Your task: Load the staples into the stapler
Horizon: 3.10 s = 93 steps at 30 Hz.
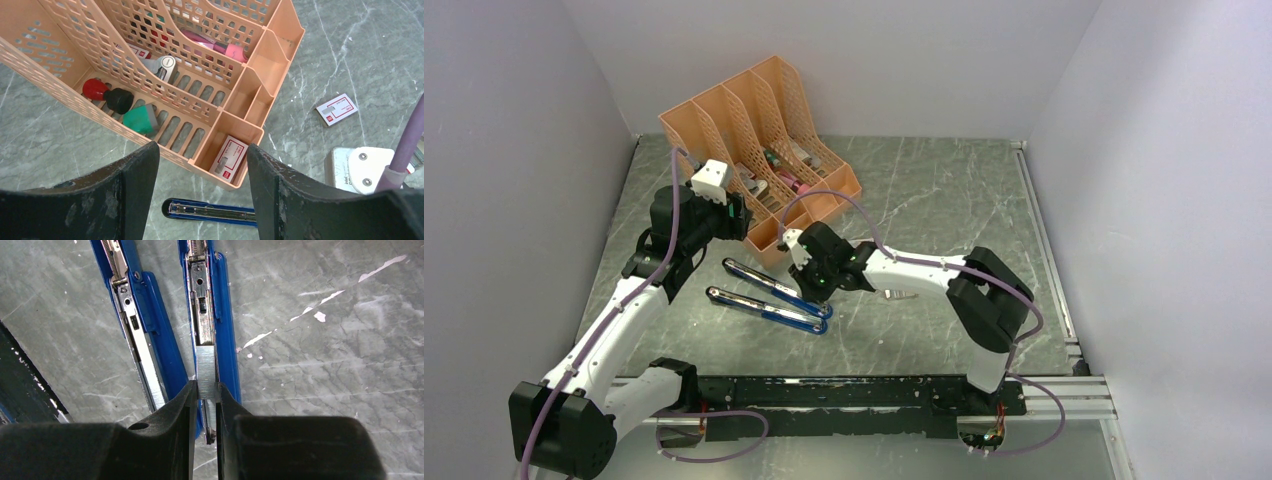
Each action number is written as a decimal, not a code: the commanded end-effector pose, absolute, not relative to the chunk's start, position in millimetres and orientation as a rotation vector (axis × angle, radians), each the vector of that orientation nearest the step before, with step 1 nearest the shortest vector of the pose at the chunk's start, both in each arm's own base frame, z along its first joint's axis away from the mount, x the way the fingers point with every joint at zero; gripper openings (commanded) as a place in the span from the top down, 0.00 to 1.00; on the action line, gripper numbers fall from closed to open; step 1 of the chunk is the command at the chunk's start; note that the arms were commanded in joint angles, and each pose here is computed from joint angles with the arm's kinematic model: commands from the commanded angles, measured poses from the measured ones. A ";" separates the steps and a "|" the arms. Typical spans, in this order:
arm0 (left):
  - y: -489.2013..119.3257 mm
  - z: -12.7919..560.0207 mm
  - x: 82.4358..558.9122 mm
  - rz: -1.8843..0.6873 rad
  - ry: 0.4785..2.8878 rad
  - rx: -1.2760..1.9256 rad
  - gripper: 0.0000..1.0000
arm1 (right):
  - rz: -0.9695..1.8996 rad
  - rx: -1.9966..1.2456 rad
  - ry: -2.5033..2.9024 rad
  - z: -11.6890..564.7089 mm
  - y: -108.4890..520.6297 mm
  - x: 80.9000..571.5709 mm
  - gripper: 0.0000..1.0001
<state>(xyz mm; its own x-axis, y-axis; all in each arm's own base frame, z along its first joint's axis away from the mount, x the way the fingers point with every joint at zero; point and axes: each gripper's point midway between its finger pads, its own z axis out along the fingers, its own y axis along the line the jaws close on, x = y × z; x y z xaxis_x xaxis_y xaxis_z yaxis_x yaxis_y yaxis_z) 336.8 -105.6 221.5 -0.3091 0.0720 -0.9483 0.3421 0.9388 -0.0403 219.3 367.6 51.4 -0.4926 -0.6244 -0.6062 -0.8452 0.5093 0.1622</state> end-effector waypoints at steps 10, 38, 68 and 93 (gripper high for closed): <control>-99.7 223.4 338.5 -0.251 1.864 0.295 0.31 | 0.550 -1.219 2.304 44.3 362.8 227.4 1.00; -99.1 223.2 338.6 -0.248 1.866 0.293 0.31 | 0.376 -1.285 2.280 40.8 346.5 241.4 1.00; -99.3 223.5 338.4 -0.249 1.865 0.294 0.31 | 0.388 -1.288 2.253 45.4 349.3 243.0 0.79; -99.4 225.2 338.4 -0.251 1.860 0.292 0.31 | 0.528 -1.068 2.163 80.8 363.9 262.6 0.62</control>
